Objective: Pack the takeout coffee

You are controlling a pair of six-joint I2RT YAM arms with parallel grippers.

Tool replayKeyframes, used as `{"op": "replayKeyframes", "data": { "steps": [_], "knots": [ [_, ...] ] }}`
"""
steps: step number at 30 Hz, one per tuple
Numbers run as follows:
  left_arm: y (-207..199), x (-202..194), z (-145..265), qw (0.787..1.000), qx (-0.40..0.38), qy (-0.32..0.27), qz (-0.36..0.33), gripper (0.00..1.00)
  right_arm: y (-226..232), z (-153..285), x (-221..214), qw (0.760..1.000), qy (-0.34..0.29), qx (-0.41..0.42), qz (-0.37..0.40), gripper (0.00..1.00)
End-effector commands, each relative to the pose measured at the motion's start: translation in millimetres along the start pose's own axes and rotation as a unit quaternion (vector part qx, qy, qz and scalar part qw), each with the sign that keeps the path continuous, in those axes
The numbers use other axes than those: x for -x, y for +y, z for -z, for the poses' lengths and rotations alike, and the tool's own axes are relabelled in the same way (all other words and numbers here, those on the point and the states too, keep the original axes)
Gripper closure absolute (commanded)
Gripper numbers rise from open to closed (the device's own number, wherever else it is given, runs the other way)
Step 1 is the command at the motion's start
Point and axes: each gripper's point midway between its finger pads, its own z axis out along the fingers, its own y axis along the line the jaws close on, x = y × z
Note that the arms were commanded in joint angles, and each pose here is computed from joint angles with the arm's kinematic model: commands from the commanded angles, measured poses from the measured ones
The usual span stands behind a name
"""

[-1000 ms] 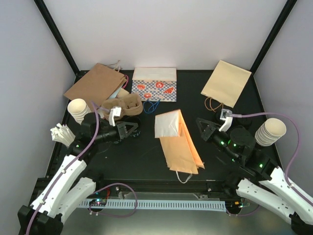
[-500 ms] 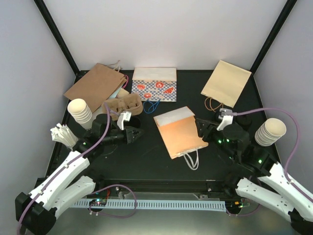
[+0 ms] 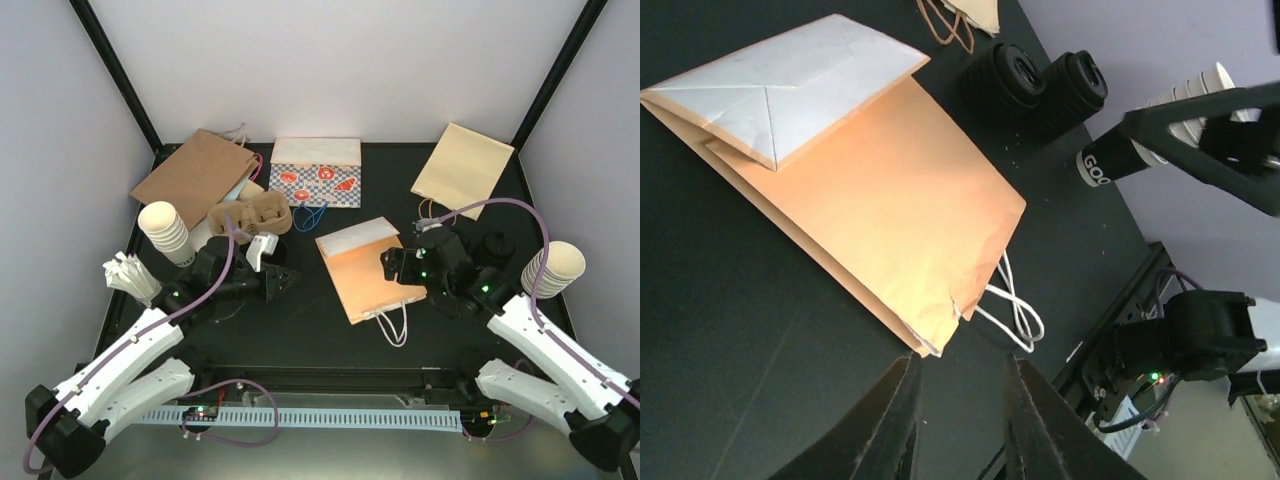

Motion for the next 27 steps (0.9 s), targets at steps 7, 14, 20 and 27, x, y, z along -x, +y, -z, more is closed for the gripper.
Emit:
{"op": "replayKeyframes", "data": {
  "steps": [7, 14, 20, 27],
  "knots": [
    [-5.5, 0.9, 0.8, 0.999, 0.016, -0.004, -0.033, 0.61, -62.2, -46.2, -8.9, 0.996, 0.031, -0.034, -0.073, 0.02],
    [-0.1, -13.4, -6.3, 0.999, 0.016, 0.011, -0.026, 0.56, -86.9, -79.6, -20.1, 0.992, 0.057, -0.086, -0.079, 0.0],
    [4.1, -22.8, -5.7, 0.999, 0.02, 0.015, -0.024, 0.52, -114.8, -99.8, -29.3, 0.986, 0.072, -0.123, -0.089, 0.0],
    [10.5, -33.4, -6.8, 0.999, 0.023, 0.02, -0.016, 0.5, -116.3, -122.1, -55.1, 0.983, 0.126, -0.078, -0.109, 0.0]
  ]
}}
